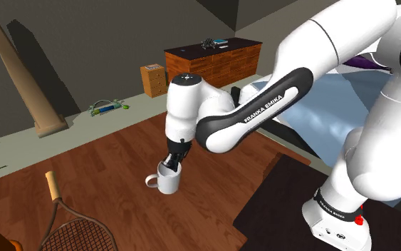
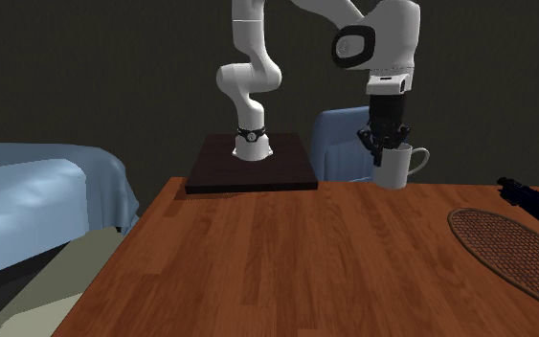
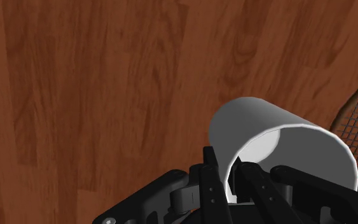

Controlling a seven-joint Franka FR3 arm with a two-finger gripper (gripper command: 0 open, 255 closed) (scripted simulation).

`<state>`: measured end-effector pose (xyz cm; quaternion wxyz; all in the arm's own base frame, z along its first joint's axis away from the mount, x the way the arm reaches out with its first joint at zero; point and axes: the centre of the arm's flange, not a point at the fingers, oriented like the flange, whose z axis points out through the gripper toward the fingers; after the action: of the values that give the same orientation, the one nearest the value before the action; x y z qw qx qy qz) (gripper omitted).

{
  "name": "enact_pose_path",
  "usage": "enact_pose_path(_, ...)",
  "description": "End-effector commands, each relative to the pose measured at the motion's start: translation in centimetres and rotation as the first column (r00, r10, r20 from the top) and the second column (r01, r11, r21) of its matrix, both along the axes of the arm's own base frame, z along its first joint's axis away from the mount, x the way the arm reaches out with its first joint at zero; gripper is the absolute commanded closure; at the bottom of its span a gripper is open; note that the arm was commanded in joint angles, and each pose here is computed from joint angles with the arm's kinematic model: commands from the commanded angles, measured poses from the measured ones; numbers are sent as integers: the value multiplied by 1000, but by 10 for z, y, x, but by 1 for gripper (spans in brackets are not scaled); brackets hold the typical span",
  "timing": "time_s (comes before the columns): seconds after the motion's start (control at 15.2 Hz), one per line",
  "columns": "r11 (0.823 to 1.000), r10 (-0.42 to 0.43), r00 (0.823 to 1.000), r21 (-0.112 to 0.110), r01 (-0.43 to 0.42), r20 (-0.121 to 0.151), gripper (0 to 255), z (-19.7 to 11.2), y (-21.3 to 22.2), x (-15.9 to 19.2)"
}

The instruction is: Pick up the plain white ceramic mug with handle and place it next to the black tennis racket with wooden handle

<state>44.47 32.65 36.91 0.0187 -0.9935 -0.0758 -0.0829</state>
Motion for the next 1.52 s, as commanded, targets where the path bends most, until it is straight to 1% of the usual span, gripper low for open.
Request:
enact_pose_path(0.0, 1000, -3, 1000, 0, 3, 1, 255, 1, 26, 8)
enact_pose_path(0.4, 1000, -3, 1000, 0, 3, 1, 255, 1, 104, 24)
enact_pose_path(0.46, 1000, -3, 1000, 0, 3, 1, 255, 1, 127, 28)
enact_pose_path(1.45, 1000, -3, 1000, 0, 3, 1, 255, -78, 127, 28)
